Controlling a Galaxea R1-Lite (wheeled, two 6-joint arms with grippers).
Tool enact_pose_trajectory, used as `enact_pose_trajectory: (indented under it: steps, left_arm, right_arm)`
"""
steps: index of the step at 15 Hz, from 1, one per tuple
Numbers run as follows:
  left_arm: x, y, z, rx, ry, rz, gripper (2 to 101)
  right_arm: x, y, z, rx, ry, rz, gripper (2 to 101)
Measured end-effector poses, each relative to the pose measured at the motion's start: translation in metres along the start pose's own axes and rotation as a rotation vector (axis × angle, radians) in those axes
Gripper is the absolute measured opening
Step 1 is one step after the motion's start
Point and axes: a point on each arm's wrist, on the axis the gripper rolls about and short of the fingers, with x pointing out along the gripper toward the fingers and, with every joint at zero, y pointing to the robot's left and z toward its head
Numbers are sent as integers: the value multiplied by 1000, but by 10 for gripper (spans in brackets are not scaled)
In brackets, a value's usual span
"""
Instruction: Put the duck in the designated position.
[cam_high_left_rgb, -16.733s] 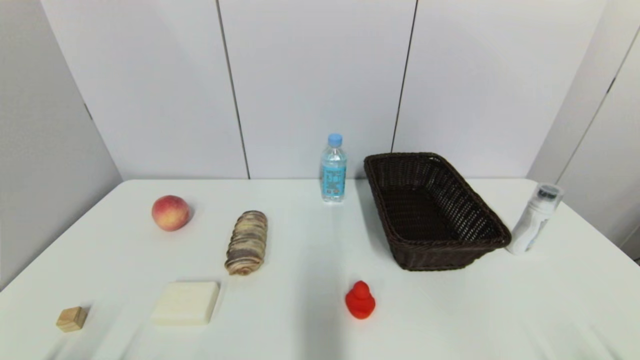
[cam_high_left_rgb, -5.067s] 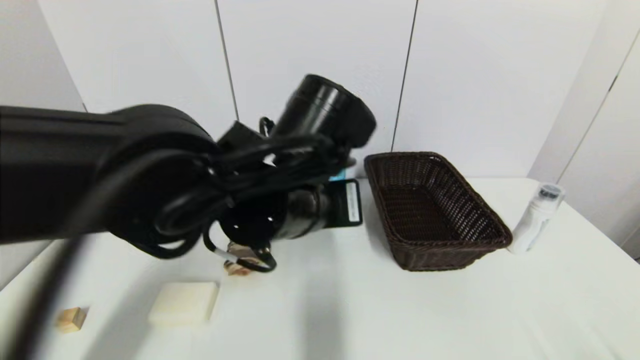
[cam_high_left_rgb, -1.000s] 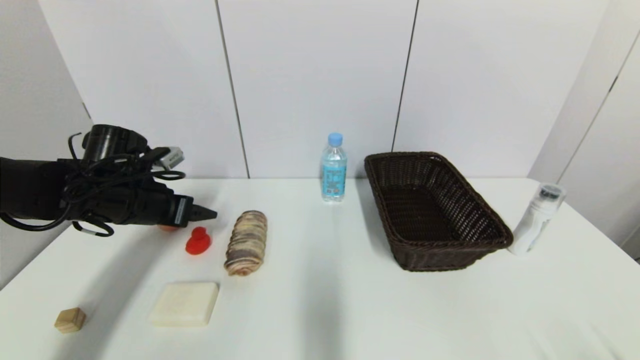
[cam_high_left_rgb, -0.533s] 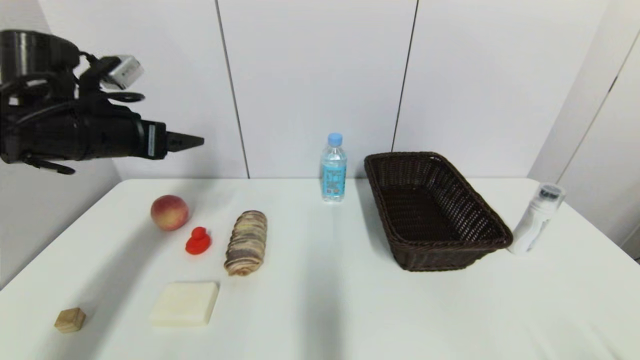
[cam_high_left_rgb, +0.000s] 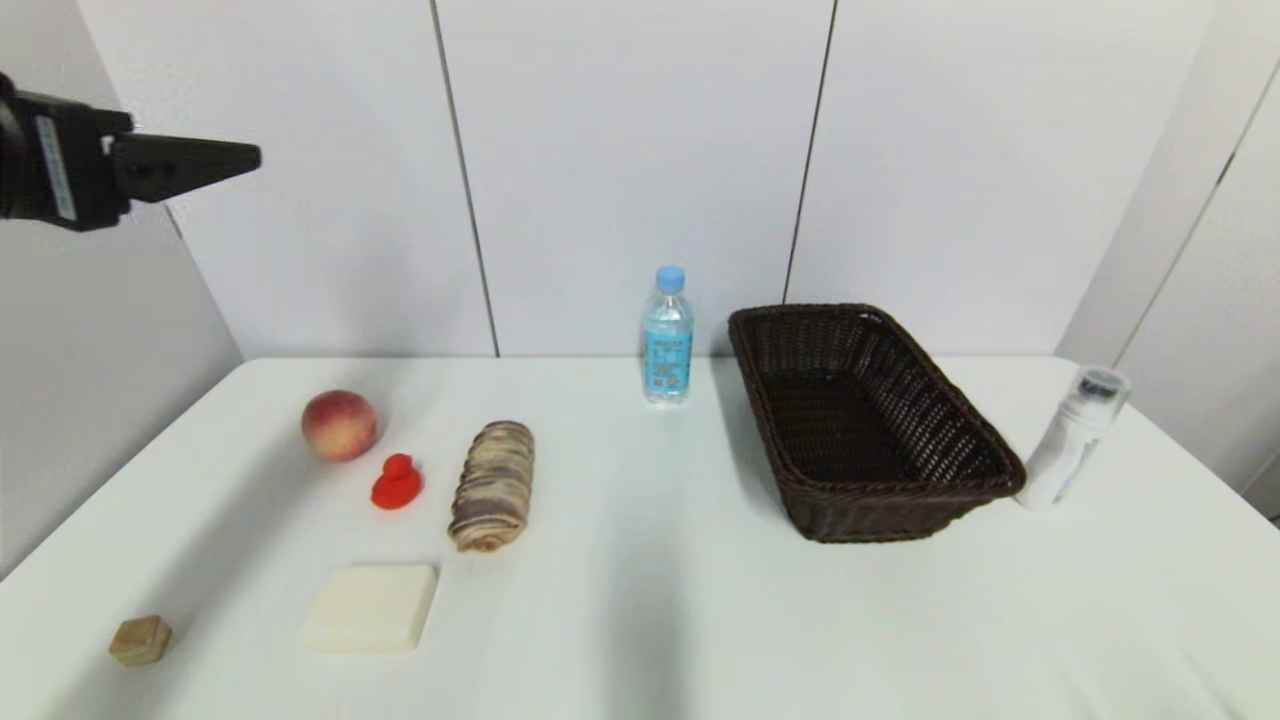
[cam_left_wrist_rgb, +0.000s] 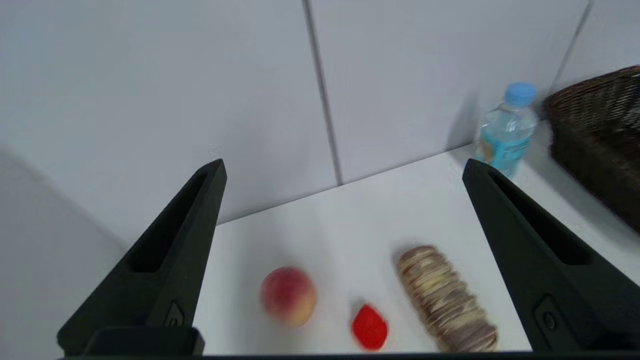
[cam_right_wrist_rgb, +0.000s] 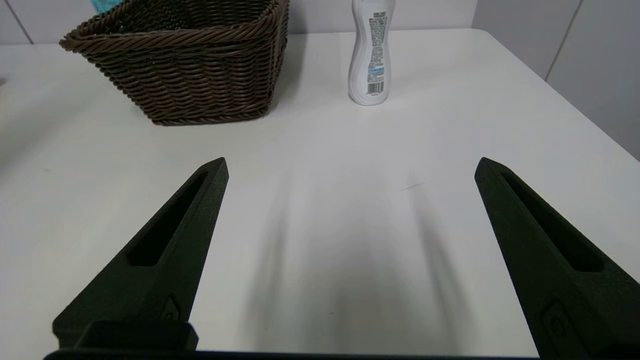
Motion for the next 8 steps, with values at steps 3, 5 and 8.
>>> enact_pose_trajectory:
  steps: [3,5,8]
  left_arm:
    - [-41,-7,-23,39,46,117,963]
    - [-67,-15,-50,38,89,176,966]
    - [-102,-32,-98,14,142,200,970]
  right_arm:
    - [0,0,0,0,0,0,977]
    - [0,0,0,0,0,0,977]
    - [0,0,0,0,0,0,977]
